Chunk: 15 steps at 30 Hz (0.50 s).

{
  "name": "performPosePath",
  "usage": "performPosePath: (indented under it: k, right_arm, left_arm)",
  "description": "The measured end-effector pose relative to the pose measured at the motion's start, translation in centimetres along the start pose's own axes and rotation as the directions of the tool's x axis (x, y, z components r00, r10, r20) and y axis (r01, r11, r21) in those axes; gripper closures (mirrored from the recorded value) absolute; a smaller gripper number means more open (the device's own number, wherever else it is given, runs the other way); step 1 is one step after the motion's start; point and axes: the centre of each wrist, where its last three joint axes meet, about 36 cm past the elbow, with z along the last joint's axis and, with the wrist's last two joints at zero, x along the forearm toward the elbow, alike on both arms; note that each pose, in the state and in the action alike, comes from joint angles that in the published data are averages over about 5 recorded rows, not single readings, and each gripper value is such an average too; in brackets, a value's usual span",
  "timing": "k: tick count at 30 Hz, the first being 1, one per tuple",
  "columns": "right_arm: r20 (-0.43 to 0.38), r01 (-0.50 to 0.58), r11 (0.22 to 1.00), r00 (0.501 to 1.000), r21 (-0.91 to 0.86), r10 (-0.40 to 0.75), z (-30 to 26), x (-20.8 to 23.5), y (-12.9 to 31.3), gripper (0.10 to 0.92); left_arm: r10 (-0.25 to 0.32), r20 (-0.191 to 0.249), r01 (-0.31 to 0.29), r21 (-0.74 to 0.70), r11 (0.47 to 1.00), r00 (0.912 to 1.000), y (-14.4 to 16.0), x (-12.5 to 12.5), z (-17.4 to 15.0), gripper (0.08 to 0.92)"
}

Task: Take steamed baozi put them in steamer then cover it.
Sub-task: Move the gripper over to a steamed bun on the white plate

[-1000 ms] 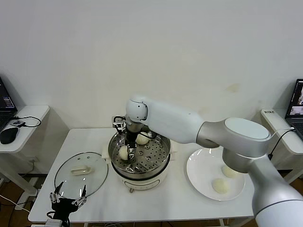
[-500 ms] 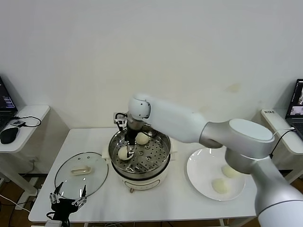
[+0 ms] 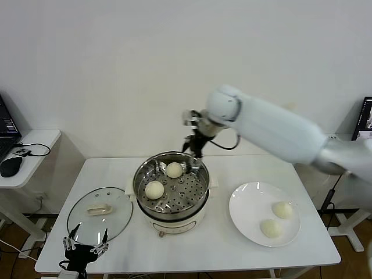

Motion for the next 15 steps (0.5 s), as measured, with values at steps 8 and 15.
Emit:
performPosePath:
  k: [8, 15]
  right_arm:
    - [-0.086, 0.014, 0.999, 0.996, -0.040, -0.017, 8.3, 1.8, 5.7, 0.200]
    - [-0.165, 0.034, 0.997, 0.985, -0.063, -0.044, 12.9, 0.5, 10.0, 0.200]
  left_arm:
    - [0.004, -0.009, -0.004, -0.007, 1.000, 1.0000, 0.2, -0.3, 0.4, 0.177]
    - [0.008, -0.018, -0.008, -0.004, 1.000, 0.9998, 0.0, -0.2, 0.6, 0.177]
